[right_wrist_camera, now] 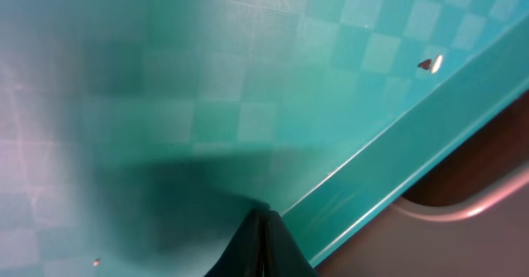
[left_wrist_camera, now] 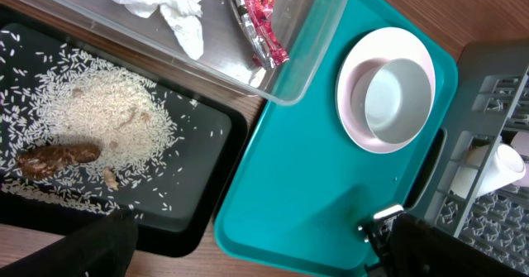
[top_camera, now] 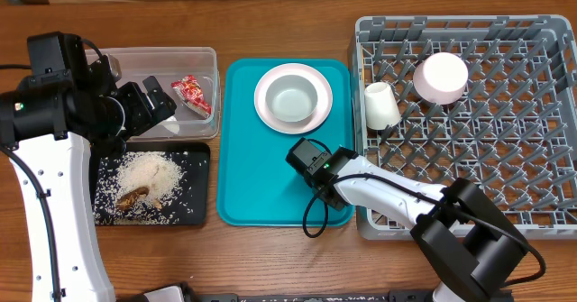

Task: Sort waste into correct bins and load items into the dishwasher
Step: 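Lower the open right gripper into the white bowl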

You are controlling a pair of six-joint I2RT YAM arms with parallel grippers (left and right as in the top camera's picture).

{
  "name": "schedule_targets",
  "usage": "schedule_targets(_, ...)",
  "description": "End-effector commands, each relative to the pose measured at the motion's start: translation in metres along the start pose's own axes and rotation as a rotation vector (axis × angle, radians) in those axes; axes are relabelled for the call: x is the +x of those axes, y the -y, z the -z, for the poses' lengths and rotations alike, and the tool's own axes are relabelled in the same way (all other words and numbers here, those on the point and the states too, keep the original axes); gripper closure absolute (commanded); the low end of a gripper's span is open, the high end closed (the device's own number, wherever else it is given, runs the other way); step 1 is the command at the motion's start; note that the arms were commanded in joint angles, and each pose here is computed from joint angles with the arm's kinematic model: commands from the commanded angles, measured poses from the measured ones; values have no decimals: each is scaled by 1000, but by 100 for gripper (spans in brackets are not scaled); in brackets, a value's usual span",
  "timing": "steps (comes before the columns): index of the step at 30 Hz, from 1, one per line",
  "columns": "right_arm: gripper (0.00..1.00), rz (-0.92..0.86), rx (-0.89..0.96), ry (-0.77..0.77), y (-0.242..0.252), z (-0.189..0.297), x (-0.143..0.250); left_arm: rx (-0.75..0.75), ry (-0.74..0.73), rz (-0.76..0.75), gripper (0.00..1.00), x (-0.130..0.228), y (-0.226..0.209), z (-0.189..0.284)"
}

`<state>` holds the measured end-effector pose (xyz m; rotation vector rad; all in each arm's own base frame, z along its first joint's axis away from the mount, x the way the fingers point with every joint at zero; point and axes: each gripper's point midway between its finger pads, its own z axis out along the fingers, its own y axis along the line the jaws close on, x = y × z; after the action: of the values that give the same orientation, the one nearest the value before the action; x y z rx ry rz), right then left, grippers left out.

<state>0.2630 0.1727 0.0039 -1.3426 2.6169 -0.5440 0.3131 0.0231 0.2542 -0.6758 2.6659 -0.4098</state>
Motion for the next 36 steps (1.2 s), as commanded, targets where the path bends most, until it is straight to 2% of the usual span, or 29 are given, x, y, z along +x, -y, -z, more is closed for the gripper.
schedule_targets(1, 96, 35, 88, -44, 15, -7, 9, 13, 11, -4, 0, -1, 4, 4)
schedule_targets(7, 96, 29, 192, -43, 33, -5, 7, 13, 11, -4, 0, -1, 4, 4)
schedule_targets(12, 96, 11, 200, -10, 37, 1, -5, 13, 11, -4, 0, -1, 4, 4)
schedule_targets(22, 96, -130, 228, 236, 77, 69, -89, 13, 12, -4, 0, -1, 4, 4)
schedule_targets(25, 96, -260, 231, 350, 97, 104, -118, 13, 12, -4, 0, -1, 4, 4)
schedule_targets(27, 91, -352, 206, 410, 103, 120, -131, 13, 12, -4, 0, -1, 4, 4)
schedule_targets(30, 69, -416, 98, 490, 96, 134, -149, 13, 12, -4, 0, -1, 4, 4)
schedule_targets(31, 64, -409, 33, 523, 88, 137, -158, 13, 12, -4, 0, -1, 4, 4)
schedule_targets(33, 47, -386, -76, 569, 71, 143, -170, 13, 12, -4, 0, -1, 4, 4)
schedule_targets(36, 35, -332, -273, 631, 41, 155, -185, 13, 12, -4, 0, -1, 4, 4)
